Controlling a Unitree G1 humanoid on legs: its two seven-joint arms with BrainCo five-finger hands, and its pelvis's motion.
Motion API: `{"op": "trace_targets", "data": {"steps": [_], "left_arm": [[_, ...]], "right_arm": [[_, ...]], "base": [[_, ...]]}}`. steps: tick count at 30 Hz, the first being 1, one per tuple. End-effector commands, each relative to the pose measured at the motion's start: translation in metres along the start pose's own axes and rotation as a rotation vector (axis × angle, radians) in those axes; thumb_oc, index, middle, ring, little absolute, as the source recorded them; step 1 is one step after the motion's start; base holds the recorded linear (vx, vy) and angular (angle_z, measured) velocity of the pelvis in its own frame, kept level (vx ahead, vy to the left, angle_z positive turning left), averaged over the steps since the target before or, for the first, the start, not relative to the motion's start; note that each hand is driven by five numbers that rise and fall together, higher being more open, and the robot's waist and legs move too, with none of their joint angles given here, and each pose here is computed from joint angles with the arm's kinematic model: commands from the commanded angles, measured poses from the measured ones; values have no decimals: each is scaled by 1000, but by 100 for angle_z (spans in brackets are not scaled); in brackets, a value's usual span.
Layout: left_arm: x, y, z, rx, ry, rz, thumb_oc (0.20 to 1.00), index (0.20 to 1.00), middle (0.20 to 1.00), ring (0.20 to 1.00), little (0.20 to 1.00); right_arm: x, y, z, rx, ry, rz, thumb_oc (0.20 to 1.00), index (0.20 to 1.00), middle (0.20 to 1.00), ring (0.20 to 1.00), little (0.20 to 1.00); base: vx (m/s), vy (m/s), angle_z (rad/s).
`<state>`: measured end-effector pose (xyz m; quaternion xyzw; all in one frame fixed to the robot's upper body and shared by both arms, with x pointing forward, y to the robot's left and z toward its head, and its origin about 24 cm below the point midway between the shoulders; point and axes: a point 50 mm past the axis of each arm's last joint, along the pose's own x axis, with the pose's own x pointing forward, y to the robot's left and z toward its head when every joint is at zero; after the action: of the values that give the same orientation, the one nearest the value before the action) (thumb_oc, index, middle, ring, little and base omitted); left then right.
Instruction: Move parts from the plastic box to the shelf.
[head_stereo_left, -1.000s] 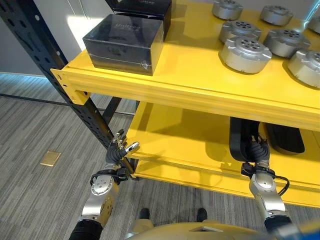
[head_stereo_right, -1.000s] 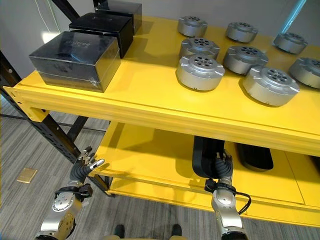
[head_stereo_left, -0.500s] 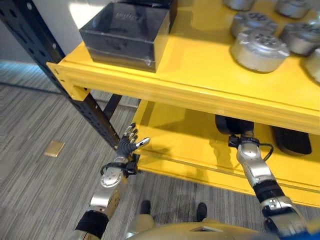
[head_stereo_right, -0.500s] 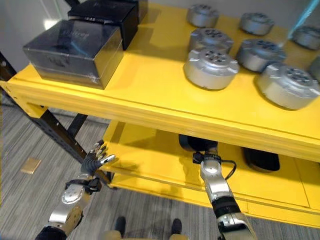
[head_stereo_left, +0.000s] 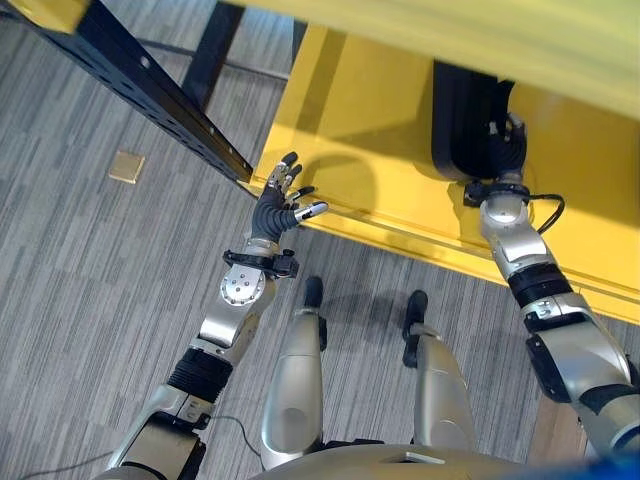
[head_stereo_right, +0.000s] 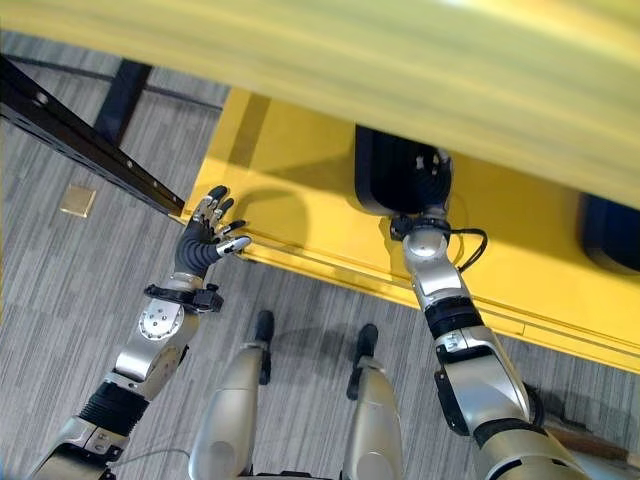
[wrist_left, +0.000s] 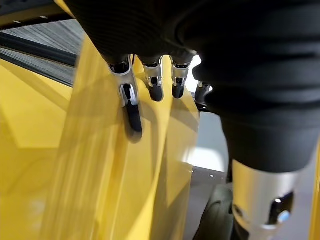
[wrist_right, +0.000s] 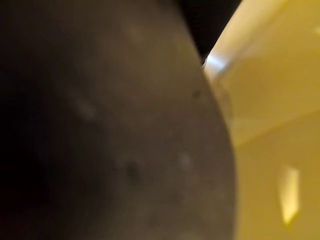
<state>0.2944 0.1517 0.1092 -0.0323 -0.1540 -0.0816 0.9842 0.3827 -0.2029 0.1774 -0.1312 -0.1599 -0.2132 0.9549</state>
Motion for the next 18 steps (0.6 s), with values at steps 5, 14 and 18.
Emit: {"op": "trace_targets", "data": {"steps": [5,14,18], "left_arm": [[-22,-5,-27,-40,137,16,1000,1000,1000,1000,1000],[-24,-2,-24,-36,124,23,1000,1000,1000,1000,1000],[-25,-2,-23,-35,125,24,1000,1000,1000,1000,1000]], "right_arm": [[11,-21,31,19,-155,-98,200,200,200,200,200],[27,-52,29,-80,-134,-215,200,200,200,200,200],[38,-65,31,-119,-113,-251,200,200,200,200,200]], "base": [[-43,1,-2],[-4,0,1],[0,3,5]]}}
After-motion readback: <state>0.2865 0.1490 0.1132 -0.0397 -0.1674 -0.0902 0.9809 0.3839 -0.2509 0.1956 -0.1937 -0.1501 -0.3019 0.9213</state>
